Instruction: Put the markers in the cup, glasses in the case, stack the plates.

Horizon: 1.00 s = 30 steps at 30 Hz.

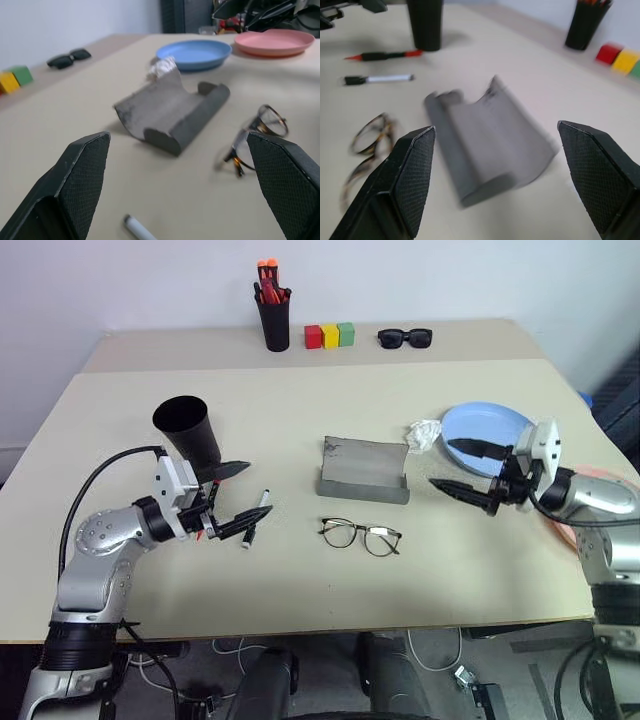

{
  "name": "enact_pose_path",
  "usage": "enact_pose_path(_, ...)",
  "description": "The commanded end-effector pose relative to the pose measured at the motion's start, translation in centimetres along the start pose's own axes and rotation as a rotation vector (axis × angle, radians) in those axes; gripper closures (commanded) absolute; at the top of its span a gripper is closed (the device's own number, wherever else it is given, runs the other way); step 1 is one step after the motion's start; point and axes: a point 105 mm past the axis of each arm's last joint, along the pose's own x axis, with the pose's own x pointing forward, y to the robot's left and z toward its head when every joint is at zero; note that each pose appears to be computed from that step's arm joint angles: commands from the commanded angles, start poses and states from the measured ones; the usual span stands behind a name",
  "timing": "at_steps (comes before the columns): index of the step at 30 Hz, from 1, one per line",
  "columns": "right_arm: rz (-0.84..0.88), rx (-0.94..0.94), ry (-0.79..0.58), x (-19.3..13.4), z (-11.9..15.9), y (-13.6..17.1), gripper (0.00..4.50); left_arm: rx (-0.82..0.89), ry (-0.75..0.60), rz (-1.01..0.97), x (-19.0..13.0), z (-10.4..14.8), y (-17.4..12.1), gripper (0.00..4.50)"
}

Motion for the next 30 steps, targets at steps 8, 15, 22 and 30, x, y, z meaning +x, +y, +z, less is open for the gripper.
enact_pose_path(8, -0.032, -0.095, -0.043, 0.1, 2.1, 1.4, 0.53, 0.041, -0.023, -0.015, -1.0, 1.8, 1.2, 0.00)
enact_pose_path(15, 0.010, -0.089, -0.072, 1.9, 2.0, 2.4, 0.53, 0.045, 0.023, 0.014, -3.2, 1.4, 1.7, 0.00)
enact_pose_path(22, 0.058, -0.164, -0.108, 3.7, 3.5, 2.3, 0.53, -0.008, 0.031, 0.103, -4.8, 2.7, 3.7, 0.00)
enact_pose_path(30, 0.029, -0.149, -0.170, 5.2, 4.2, 3.5, 0.53, -0.113, 0.153, 0.330, -5.1, 1.7, 4.1, 0.00)
